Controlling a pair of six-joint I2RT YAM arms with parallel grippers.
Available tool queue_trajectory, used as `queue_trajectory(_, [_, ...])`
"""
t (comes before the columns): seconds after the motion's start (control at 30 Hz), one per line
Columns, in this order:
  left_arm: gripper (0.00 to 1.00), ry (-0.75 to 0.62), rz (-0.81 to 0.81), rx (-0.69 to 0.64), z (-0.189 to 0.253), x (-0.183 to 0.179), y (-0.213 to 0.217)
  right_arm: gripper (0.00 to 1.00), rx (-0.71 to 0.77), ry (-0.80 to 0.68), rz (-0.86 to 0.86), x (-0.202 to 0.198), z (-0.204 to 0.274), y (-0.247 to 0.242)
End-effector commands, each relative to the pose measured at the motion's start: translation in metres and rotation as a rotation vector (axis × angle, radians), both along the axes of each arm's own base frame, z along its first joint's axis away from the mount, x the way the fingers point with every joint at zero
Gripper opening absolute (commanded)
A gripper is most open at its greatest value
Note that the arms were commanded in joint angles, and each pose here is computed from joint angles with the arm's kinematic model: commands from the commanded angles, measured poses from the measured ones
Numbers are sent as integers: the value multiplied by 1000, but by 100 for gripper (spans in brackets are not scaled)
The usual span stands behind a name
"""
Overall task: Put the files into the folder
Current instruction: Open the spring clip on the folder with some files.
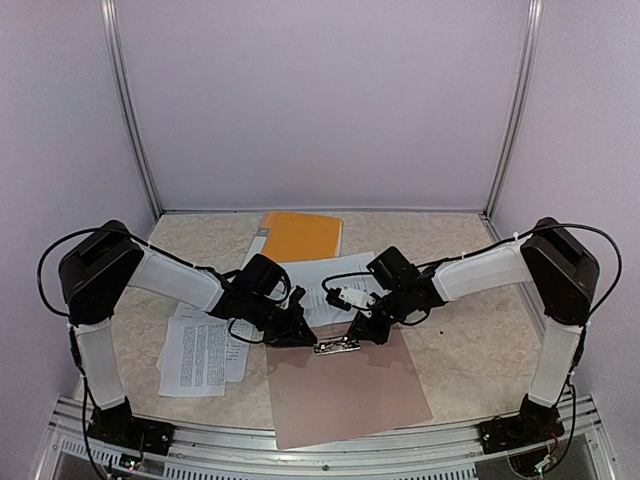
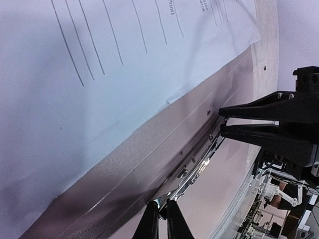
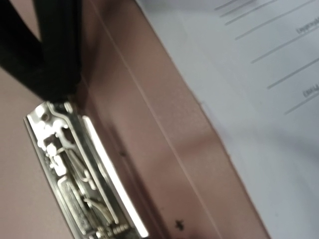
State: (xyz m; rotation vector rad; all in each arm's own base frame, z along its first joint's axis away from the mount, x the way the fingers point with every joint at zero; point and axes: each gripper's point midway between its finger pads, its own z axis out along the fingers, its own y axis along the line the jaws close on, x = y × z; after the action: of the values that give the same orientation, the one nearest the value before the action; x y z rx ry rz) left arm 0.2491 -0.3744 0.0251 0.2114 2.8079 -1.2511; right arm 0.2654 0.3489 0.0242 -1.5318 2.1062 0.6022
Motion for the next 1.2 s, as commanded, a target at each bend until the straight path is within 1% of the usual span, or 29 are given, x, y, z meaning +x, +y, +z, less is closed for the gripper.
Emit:
queue_trajectory(0.0, [4, 27, -5, 16, -9, -3, 2, 7, -138, 71, -12, -17, -38, -23])
queue_trajectory(0.4, [2, 67, -4, 37, -20, -6, 2, 5, -152, 71, -22, -15, -41, -24])
queue_trajectory(0.57, [1, 106, -8, 99, -34, -17, 11, 4, -157, 75, -26, -16, -44, -25])
queue_trajectory(0.83, [0, 96, -58, 210, -55, -38, 15, 3, -163, 80, -27, -16, -46, -26])
queue_trajectory(1.17, [0, 117, -59, 247, -68, -49, 24, 2, -176, 95, -31, -18, -51, -27])
